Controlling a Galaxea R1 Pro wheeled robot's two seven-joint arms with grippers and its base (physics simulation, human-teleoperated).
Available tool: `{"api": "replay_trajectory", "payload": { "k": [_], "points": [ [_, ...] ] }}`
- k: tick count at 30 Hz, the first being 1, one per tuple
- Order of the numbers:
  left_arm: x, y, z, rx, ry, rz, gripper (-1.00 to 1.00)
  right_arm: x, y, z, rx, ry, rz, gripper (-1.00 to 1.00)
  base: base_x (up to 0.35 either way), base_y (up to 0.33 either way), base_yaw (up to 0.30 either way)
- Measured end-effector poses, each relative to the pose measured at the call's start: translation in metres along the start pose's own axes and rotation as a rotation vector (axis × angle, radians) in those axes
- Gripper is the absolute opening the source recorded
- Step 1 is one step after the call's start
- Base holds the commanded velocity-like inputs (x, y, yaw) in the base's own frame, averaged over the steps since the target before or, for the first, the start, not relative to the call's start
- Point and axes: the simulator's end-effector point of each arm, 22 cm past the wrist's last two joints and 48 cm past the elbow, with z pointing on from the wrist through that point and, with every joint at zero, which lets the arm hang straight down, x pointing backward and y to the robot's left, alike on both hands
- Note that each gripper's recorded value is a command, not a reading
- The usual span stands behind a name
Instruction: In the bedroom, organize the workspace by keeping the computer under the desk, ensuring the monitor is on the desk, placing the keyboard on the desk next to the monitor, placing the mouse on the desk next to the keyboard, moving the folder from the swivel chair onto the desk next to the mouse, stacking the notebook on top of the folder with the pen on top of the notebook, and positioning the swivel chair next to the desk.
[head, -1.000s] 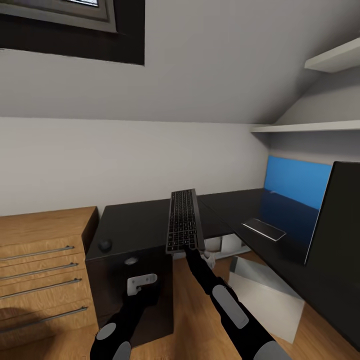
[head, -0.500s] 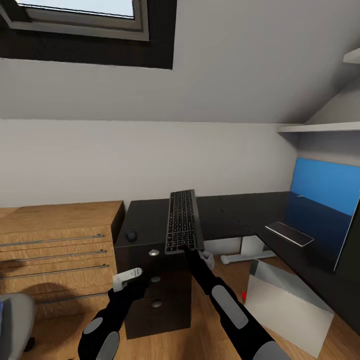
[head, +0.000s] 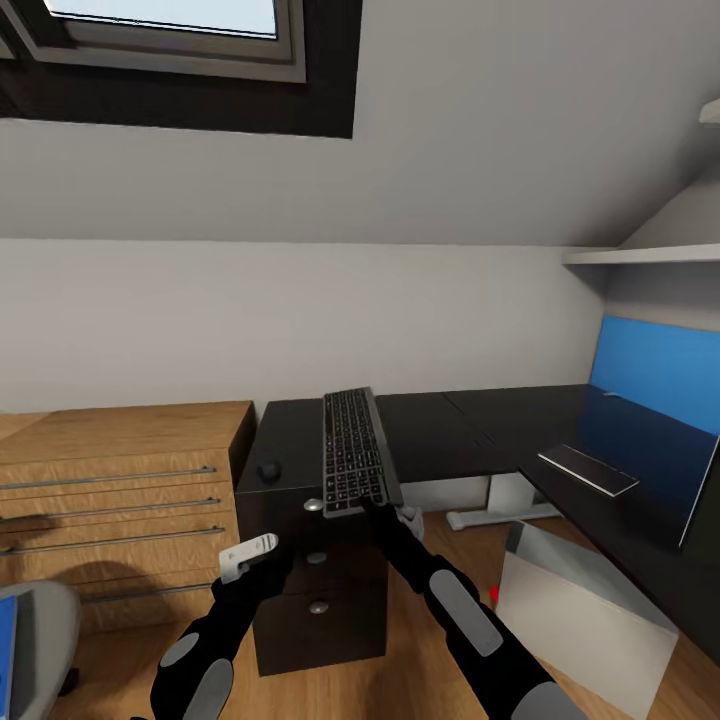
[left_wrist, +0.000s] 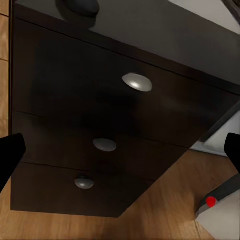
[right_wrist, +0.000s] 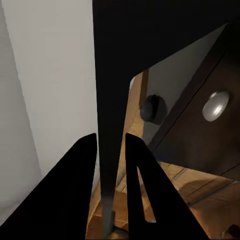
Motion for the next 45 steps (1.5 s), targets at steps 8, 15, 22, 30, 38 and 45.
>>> {"api": "replay_trajectory", "payload": {
  "k": [8,15,22,30,38,45],
  "points": [
    [0.0,0.0,0.0,0.001,0.0,0.0,1.0,-0.002,0.001,-0.004,-0.02,0.028,0.145,-1.0,0.0,0.0,0.0],
    [0.0,0.0,0.0,0.001,0.0,0.001,1.0,-0.003,0.0,-0.006,-0.021,0.032,0.155,-1.0,0.0,0.0,0.0],
    [0.0,-0.001,0.0,0.002,0.0,0.0,1.0,-0.001,0.001,-0.007,-0.027,0.047,0.187,-1.0,0.0,0.0,0.0],
    [0.0,0.0,0.0,0.002,0.0,0.001,1.0,0.006,0.007,-0.007,-0.047,0.081,0.266,-1.0,0.0,0.0,0.0],
    [0.0,0.0,0.0,0.002,0.0,0.0,1.0,0.008,-0.002,-0.009,-0.026,0.09,0.272,-1.0,0.001,0.0,0.0],
    [-0.001,-0.001,-0.001,0.004,-0.003,-0.001,1.0,0.014,-0.015,-0.01,0.018,0.1,0.278,-1.0,0.217,0.086,0.0]
  ]
}}
